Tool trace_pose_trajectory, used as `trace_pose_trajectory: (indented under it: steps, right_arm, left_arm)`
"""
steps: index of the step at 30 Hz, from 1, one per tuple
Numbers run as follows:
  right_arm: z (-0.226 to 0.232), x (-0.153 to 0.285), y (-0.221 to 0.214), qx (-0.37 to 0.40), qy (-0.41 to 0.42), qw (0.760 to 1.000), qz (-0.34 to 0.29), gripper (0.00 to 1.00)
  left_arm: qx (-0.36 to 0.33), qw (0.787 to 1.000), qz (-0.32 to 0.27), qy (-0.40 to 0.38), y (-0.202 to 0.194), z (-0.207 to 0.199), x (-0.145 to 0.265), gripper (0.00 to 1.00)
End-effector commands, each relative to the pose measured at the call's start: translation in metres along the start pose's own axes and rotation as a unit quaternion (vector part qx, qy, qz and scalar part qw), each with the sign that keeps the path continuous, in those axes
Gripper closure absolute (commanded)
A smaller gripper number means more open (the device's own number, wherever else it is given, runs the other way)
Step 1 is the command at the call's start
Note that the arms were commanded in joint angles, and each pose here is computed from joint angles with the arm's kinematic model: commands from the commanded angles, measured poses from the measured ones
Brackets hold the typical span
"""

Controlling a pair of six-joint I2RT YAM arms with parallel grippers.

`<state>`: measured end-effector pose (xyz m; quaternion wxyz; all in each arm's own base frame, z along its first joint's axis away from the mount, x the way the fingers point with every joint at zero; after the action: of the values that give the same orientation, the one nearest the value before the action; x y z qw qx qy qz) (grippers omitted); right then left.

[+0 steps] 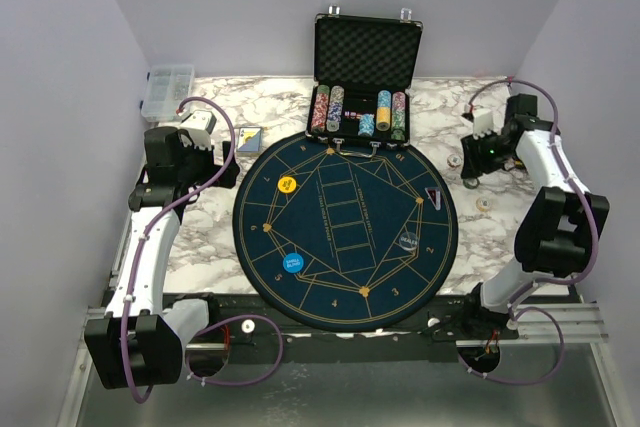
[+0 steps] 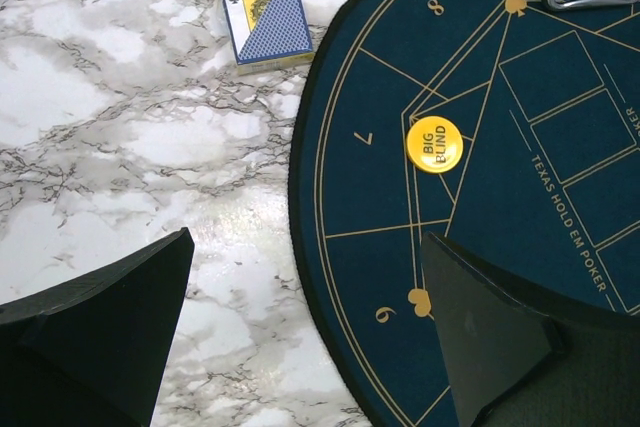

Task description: Distribute texas hold em gaming equipment

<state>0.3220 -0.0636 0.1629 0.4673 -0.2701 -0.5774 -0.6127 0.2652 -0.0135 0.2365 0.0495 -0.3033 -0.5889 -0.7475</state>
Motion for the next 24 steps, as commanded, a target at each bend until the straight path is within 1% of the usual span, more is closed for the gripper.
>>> trace_pose_trajectory:
  steps: [1, 5, 7, 11, 15, 17, 20, 24]
  right_arm:
    - [0.05, 0.014, 0.028, 0.032, 0.04, 0.998, -0.022, 0.61]
    - [0.103, 0.008, 0.037, 0.082, 0.073, 0.994, -0.014, 0.61]
    - [0.127, 0.002, 0.033, 0.104, 0.089, 0.991, 0.002, 0.61]
    - [0.159, -0.007, 0.014, 0.135, 0.111, 0.984, 0.03, 0.61]
    - [0.169, -0.005, -0.011, 0.15, 0.117, 0.98, 0.056, 0.62]
    - [0.164, -0.002, -0.028, 0.163, 0.112, 0.977, 0.074, 0.62]
    - [0.152, 0.002, -0.056, 0.182, 0.082, 0.974, 0.106, 0.62]
    - [0.143, 0.007, -0.085, 0.194, 0.063, 0.971, 0.127, 0.62]
  left_arm:
    - [0.001, 1.0, 0.0, -0.018, -0.002, -0.004, -0.001, 0.02]
    - [0.0, 1.0, 0.0, -0.019, -0.002, -0.005, 0.0, 0.02]
    - [0.0, 1.0, 0.0, -0.02, -0.002, -0.005, 0.0, 0.02]
    - [-0.001, 1.0, 0.0, -0.019, -0.003, -0.006, 0.002, 0.02]
    - [-0.002, 1.0, 0.0, -0.021, -0.003, -0.007, 0.003, 0.02]
    - [-0.003, 1.0, -0.002, -0.023, -0.002, -0.007, 0.003, 0.02]
    - [-0.004, 1.0, -0.005, -0.03, -0.002, -0.009, 0.004, 0.02]
    - [-0.003, 0.999, -0.007, -0.036, -0.002, -0.01, 0.004, 0.02]
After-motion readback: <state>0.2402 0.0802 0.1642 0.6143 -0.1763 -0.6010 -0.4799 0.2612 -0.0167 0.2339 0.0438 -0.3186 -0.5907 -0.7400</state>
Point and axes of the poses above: each gripper's point midway between its finger pads, its own x axis back along the fingers, its own z axis along the line the jaws close on, y = z × x, the point moved 7 cm from there along x, back along the fingers, and after that the axes turned 15 degrees about -x, right-handed, at the moved point
